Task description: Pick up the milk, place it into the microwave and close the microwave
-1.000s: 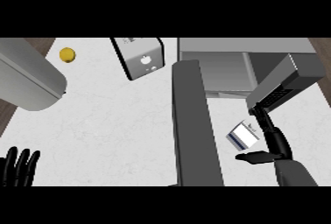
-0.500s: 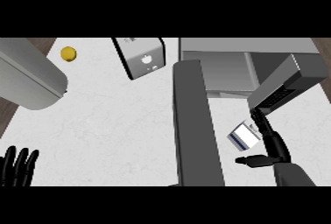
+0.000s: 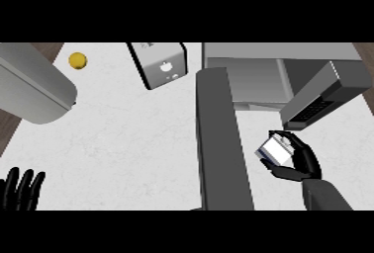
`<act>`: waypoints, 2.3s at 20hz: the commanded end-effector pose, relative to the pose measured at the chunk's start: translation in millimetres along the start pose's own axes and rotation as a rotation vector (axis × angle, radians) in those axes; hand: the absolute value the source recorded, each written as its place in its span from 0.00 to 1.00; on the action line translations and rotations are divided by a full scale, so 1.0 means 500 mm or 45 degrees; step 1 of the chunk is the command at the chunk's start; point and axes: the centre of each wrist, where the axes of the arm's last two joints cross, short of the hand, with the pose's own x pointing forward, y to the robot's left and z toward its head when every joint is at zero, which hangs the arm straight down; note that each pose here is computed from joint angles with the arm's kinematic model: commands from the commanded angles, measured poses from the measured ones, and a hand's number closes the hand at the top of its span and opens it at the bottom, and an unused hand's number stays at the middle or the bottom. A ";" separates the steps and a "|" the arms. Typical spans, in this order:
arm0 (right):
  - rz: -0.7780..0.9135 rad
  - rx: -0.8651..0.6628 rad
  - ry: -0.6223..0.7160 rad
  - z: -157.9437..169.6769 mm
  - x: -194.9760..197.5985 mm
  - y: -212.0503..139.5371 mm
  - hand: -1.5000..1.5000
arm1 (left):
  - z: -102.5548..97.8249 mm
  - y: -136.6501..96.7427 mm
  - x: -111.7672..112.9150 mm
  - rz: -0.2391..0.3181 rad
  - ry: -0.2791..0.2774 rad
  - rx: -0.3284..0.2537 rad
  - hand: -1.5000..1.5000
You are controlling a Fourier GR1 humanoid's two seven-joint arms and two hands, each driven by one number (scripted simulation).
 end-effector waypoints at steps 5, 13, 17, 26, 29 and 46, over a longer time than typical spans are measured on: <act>-0.311 0.089 -0.177 -0.011 -0.003 0.036 1.00 | -0.006 -0.001 -0.011 -0.007 -0.013 0.019 0.00; -0.303 -0.185 -0.205 -0.052 0.027 -0.001 1.00 | 0.007 -0.010 -0.037 -0.020 0.008 0.010 0.00; -0.367 -0.018 -0.192 -0.018 0.015 0.000 1.00 | 0.030 0.028 -0.009 -0.014 -0.010 0.024 0.00; -0.270 0.151 -0.187 -0.029 0.066 0.104 1.00 | 0.032 0.039 0.007 -0.054 0.009 0.058 0.00; -0.261 0.123 -0.225 -0.037 0.122 0.121 1.00 | 0.042 0.062 -0.006 -0.034 0.012 0.068 0.00; -0.238 0.007 -0.245 -0.015 0.293 0.303 1.00 | 0.071 0.089 -0.011 -0.006 0.022 0.069 0.00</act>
